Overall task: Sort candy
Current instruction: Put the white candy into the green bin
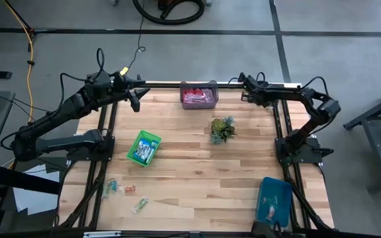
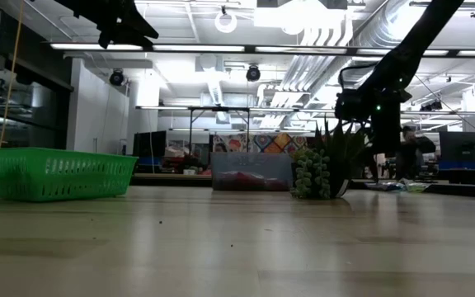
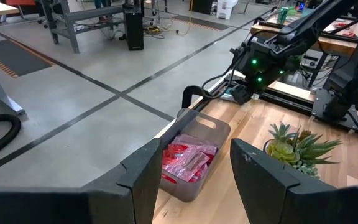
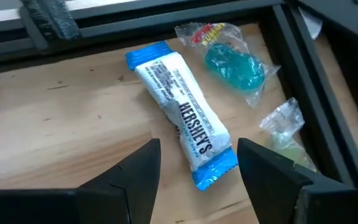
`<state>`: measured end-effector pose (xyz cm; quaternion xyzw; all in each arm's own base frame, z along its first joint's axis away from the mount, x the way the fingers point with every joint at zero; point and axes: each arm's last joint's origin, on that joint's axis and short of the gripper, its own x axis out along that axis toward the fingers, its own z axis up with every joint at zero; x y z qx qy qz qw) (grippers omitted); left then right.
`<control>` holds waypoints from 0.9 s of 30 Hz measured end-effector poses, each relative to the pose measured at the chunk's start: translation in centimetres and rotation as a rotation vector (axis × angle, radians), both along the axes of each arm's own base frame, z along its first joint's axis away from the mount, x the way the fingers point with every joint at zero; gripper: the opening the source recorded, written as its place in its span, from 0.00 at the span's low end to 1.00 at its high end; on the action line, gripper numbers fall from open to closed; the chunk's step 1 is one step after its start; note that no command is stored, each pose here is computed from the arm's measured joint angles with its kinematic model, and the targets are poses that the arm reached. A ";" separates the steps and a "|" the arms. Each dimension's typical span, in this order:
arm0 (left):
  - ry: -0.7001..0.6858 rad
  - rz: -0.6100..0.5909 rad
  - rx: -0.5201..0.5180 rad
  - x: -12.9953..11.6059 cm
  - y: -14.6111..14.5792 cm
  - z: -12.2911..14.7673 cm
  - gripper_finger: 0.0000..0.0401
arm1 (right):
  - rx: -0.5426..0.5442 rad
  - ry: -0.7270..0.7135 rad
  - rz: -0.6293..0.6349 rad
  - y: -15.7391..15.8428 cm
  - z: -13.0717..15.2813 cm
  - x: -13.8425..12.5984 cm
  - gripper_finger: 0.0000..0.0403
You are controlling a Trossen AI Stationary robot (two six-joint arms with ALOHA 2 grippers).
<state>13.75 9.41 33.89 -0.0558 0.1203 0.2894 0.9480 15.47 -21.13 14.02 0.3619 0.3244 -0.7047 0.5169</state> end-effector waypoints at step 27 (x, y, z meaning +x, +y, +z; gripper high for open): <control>0.020 -0.012 0.041 -0.1 -0.1 0.1 0.44 | 0.133 0.211 0.086 1.6 -1.6 2.3 0.01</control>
